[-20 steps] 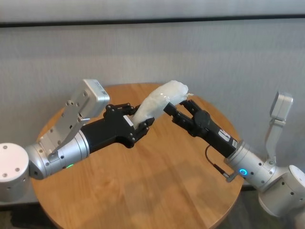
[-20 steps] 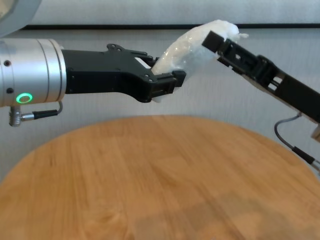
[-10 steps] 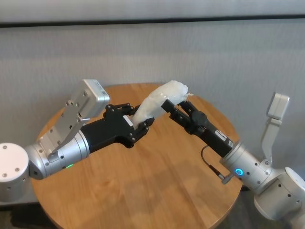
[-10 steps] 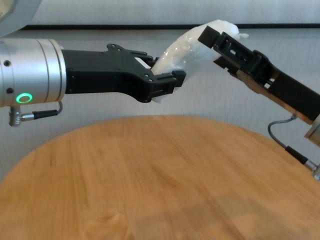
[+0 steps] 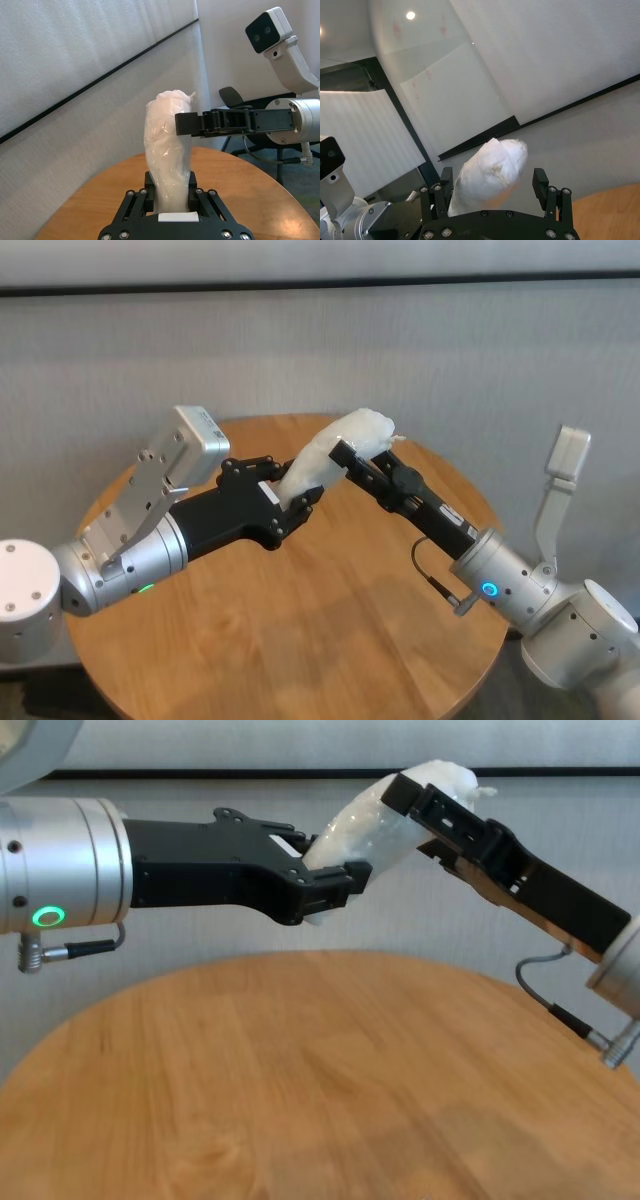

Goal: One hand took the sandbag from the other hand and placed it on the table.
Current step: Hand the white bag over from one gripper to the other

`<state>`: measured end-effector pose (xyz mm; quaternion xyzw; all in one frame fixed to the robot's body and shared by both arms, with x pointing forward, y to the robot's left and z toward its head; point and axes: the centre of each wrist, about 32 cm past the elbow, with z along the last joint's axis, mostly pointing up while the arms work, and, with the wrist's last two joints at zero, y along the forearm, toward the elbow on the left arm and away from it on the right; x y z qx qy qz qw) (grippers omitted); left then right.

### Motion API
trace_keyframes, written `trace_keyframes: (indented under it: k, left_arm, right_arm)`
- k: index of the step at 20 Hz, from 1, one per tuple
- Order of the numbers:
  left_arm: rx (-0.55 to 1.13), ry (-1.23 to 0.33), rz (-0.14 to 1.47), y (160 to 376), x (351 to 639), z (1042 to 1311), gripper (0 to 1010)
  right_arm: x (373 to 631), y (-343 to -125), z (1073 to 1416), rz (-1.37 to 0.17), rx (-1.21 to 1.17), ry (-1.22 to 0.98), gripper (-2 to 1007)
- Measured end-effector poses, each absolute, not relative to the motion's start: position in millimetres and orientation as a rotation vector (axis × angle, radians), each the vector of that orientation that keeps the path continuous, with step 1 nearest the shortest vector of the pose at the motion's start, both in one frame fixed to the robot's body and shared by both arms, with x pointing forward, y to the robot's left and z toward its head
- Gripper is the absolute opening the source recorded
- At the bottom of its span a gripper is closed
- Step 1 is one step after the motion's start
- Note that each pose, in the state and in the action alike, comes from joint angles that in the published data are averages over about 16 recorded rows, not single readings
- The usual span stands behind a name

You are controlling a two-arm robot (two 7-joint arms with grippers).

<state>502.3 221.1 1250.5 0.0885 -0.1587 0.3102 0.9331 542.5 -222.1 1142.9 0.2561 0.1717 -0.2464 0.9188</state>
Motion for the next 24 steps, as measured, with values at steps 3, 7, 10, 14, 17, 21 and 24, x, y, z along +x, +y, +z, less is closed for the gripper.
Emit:
trace_keyframes:
  k: [3, 7, 10, 14, 17, 21, 24]
  left_arm:
    - [0.181, -0.325, 0.635, 221, 502, 1251, 384]
    - [0.181, -0.325, 0.635, 221, 502, 1251, 384]
    - [0.181, -0.325, 0.635, 221, 502, 1251, 384]
    - [0.181, -0.325, 0.635, 221, 502, 1251, 384]
    - [0.181, -0.325, 0.635, 221, 502, 1251, 384]
    - [0.181, -0.325, 0.635, 221, 502, 1251, 384]
    - [0.181, -0.325, 0.635, 221, 502, 1251, 384]
  right_arm:
    - [546, -219, 1144, -0.5, 0.527, 0.358, 1001]
    - [551, -216, 1145, -0.491, 0.526, 0.365, 1001]
    - [553, -213, 1145, -0.485, 0.525, 0.368, 1001]
    - [554, -211, 1146, -0.48, 0.522, 0.371, 1001]
    - [555, -209, 1146, -0.479, 0.521, 0.371, 1001]
    - [556, -208, 1146, -0.478, 0.519, 0.37, 995]
    - [556, -208, 1146, -0.479, 0.519, 0.369, 975]
